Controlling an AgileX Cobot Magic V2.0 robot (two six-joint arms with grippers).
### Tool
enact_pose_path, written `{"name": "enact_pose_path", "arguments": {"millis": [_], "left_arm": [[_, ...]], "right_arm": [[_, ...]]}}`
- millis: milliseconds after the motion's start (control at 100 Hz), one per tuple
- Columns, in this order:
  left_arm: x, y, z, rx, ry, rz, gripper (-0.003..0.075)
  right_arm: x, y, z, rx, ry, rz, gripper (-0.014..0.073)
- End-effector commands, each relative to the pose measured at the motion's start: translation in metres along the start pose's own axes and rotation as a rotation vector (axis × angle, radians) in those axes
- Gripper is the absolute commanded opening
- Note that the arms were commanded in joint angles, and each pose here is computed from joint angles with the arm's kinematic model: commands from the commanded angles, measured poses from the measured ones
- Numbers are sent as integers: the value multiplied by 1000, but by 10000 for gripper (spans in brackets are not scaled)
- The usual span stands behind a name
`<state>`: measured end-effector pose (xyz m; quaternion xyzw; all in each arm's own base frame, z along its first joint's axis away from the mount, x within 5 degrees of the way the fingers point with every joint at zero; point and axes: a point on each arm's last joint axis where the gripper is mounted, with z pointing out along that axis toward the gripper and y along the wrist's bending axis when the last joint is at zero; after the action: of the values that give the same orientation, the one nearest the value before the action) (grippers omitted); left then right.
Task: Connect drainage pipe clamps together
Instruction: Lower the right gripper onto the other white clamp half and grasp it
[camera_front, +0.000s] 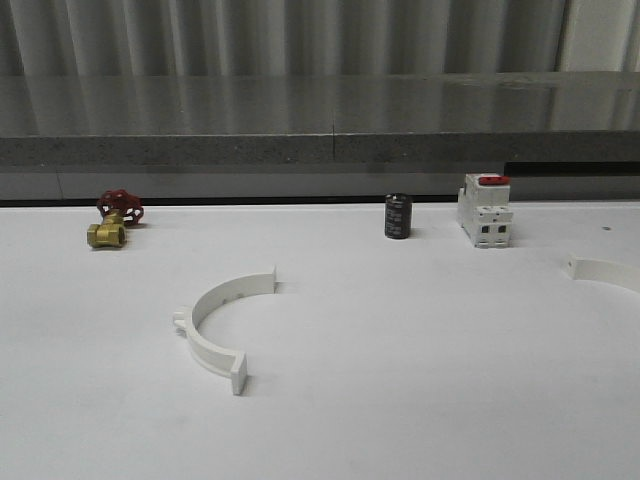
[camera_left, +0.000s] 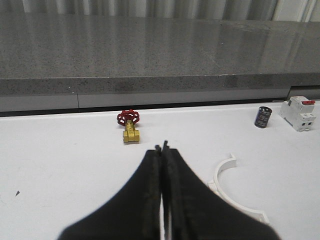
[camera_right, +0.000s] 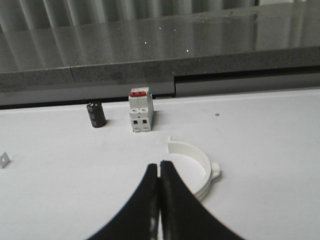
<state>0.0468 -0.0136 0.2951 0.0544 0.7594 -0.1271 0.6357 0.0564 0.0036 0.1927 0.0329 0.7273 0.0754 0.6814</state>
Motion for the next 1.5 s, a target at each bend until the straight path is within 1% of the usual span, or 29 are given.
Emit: {"name": "enact_pose_path", "arguments": {"millis": [0, 180, 290, 370, 470, 500, 540, 560, 580, 690, 770, 830, 920, 1040, 1110, 1150, 1200, 1250, 1310, 1320, 1340, 1390, 1410, 1430, 1490], "left_arm": [[-14, -2, -2, 11, -90, -8, -20], [-14, -2, -2, 11, -90, -8, -20], [-14, -2, -2, 11, -90, -8, -20], [-14, -2, -2, 11, -90, -8, -20], [-14, -2, -2, 11, -90, -8, -20], [-14, -2, -2, 11, -90, -8, -20], [-14, -2, -2, 11, -90, -8, -20], [-14, -2, -2, 11, -90, -8, -20], [-14, -2, -2, 11, -90, -8, -20], [-14, -2, -2, 11, -90, -8, -20], [-14, -2, -2, 11, -90, -8, -20], [-14, -2, -2, 11, -90, -8, -20], [-14, -2, -2, 11, -90, -8, -20], [-14, -2, -2, 11, -90, -8, -20], [-14, -2, -2, 11, -90, -8, -20], [-14, -2, -2, 11, -90, -8, -20], [-14, -2, -2, 11, -90, -8, -20], [-14, -2, -2, 11, -90, -8, -20], [-14, -2, -2, 11, -90, -8, -20], [-14, -2, -2, 11, -90, -8, -20], [-14, -2, -2, 11, -90, -8, -20], [-14, -2, -2, 11, -90, -8, -20], [-14, -2, -2, 11, -90, -8, -20], [-14, -2, -2, 11, -90, -8, -20], [-14, -2, -2, 11, -90, -8, -20]], "right_arm": [[-16, 3, -3, -25, -143, -8, -69], [-24, 4, -5, -25, -142, -9, -69], [-43, 7, -5, -25, -149, -13, -69], [-59, 9, -2, -19, -116, -14, -69], [-81, 13, 9, -3, -21, -14, -69], [-86, 13, 15, 6, 36, -14, -69], [-97, 15, 21, 13, 77, -14, -69], [-99, 15, 27, 22, 133, -14, -69], [-105, 16, 29, 25, 147, -14, -69], [-120, 18, 56, 57, 337, -15, -69], [-131, 20, 74, 71, 423, -15, -69], [-132, 20, 90, 80, 479, -15, -69], [-134, 21, 108, 86, 518, -15, -69], [-127, 20, 129, 95, 582, -16, -69], [-121, 19, 135, 100, 619, -14, -55], [-118, 18, 136, 103, 637, -14, -24], [-116, 18, 138, 106, 655, -14, 38], [-114, 18, 138, 108, 666, -14, 126], [-114, 18, 139, 108, 669, -14, 267], [-114, 18, 139, 108, 669, -14, 300], [-114, 18, 139, 108, 669, -14, 333], [-114, 18, 138, 109, 672, -14, 452], [-114, 18, 138, 109, 673, -14, 477], [-114, 18, 138, 109, 673, -14, 520], [-113, 18, 138, 109, 674, -14, 575]]}}
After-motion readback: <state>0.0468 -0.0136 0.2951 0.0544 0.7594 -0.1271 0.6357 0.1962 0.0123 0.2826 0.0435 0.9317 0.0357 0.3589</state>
